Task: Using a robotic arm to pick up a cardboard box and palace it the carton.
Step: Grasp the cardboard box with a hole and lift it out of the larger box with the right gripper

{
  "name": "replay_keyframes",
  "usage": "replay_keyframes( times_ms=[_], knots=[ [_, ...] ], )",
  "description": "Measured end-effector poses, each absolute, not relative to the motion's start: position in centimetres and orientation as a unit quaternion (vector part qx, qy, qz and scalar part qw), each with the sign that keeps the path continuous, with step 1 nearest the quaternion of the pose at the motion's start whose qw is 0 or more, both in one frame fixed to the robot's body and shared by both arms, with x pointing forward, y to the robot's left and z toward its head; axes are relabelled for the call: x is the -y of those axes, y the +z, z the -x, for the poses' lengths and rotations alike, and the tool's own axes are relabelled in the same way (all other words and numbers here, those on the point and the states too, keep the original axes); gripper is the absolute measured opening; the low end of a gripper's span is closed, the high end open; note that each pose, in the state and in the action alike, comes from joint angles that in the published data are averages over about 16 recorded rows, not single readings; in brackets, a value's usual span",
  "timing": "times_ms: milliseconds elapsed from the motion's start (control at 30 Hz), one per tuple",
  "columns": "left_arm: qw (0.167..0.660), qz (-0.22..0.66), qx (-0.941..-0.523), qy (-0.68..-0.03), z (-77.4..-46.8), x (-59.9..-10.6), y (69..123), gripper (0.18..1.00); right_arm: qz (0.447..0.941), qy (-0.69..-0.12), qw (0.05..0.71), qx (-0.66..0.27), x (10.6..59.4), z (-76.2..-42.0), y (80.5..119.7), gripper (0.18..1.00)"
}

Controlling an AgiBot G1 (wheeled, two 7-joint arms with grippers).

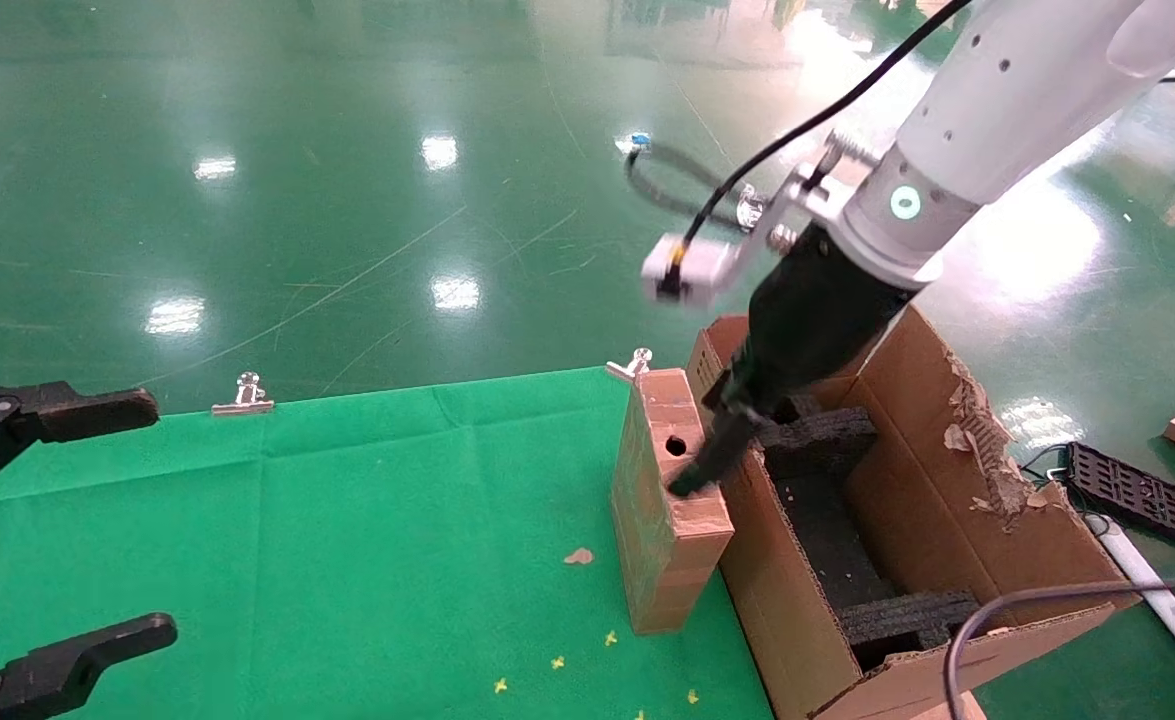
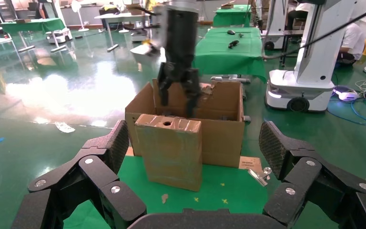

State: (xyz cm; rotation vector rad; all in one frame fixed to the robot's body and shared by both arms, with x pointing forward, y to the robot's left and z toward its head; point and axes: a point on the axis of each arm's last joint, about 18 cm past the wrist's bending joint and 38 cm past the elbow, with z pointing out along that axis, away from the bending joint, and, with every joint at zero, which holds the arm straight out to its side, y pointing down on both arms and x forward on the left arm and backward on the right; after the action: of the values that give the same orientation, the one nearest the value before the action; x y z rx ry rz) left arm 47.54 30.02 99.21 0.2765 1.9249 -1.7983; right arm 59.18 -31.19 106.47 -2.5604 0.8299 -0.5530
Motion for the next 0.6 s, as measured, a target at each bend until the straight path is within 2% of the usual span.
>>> replay_keyframes(
  times_ms=[267,600],
  knots=[
    [0.244,-0.101,-0.705,-0.658,-47.5,-30.0,99.2,1.000,0.847,-0.171,0.258,-0.432,32.4,-61.2,106.7,1.000],
    [0.244,-0.101,-0.705,-0.658,-47.5,-30.0,99.2,1.000,0.816,-0.146,0.255,-0.498,32.8,-62.1,104.9,1.000]
  ],
)
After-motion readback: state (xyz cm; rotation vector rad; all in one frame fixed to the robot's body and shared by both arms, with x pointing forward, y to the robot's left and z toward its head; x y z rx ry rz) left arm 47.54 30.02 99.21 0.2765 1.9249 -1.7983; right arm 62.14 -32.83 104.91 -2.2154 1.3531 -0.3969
